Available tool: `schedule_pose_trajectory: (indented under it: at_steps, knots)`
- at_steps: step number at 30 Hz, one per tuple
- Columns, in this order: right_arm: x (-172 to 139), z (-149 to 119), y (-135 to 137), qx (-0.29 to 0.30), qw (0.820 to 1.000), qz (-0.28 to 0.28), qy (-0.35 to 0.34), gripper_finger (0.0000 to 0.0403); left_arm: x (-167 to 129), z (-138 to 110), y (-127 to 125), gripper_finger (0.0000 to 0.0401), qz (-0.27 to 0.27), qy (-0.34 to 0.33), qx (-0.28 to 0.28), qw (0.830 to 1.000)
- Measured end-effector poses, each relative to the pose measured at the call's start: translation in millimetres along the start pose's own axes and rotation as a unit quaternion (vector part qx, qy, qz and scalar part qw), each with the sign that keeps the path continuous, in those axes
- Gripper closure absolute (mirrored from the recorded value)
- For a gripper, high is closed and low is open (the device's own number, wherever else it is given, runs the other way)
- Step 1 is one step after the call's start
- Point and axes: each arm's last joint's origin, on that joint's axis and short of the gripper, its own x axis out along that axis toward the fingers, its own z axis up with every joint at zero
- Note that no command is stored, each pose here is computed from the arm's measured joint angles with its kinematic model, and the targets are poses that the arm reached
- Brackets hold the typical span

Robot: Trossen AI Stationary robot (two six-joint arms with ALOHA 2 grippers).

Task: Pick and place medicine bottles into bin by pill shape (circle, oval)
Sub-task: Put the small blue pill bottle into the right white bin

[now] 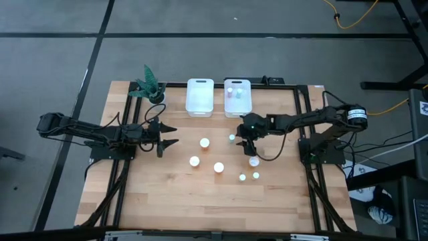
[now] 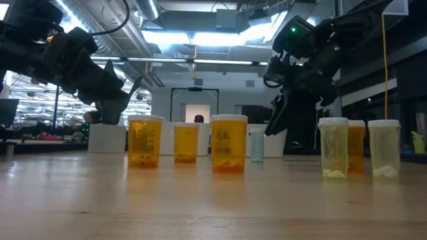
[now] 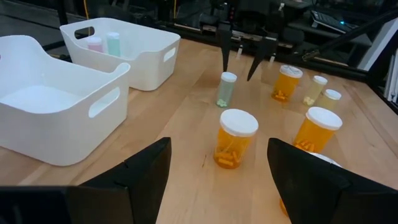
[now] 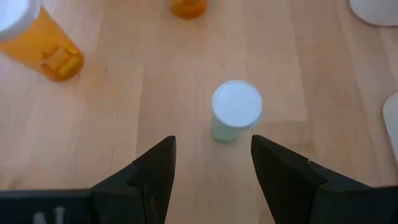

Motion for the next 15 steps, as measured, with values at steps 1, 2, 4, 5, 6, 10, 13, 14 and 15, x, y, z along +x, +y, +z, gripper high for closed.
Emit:
schedule_pose_trajectory:
  at_steps: [1, 2, 4, 5, 6, 10, 13, 14, 15]
  knots:
    - [0, 1, -2, 0.002, 1.0, -0.002, -0.001, 0.0191, 0, 0, 0, 0.0142, 0.0, 0.0, 0.0, 1.0]
    - [-1, 1, -3, 0.003, 1.0, -0.004, -0.002, 0.0191, 0, 0, 0, 0.0142, 0.0, 0.0, 0.0, 1.0]
    - [-1, 2, -5, 0.006, 1.0, -0.007, -0.004, 0.0191, 0, 0, 0, 0.0142, 0.0, 0.0, 0.0, 1.0]
    - [-1, 3, -6, 0.006, 1.0, -0.007, -0.004, 0.0189, 0, 0, 0, 0.0142, 0.0, 0.0, 0.0, 1.0]
    - [0, 3, -6, 0.006, 1.0, -0.008, -0.004, 0.0186, 0, 0, 0, 0.0142, 0.0, 0.0, 0.0, 1.0]
    - [4, 0, -6, 0.004, 1.0, -0.007, 0.006, 0.017, 0, 0, 0, 0.0142, 0.0, 0.0, 0.0, 1.0]
    - [12, -1, -7, 0.004, 1.0, -0.006, 0.007, 0.0158, 0, 0, 0, 0.0142, 0.0, 0.0, 0.0, 1.0]
    - [14, -2, -7, -0.001, 1.0, -0.006, 0.007, 0.0155, 0, 0, 0, 0.0142, 0.0, 0.0, 0.0, 1.0]
    - [17, -1, -8, -0.008, 1.0, -0.007, 0.002, 0.0153, 0, 0, 0, 0.0142, 0.0, 0.0, 0.0, 1.0]
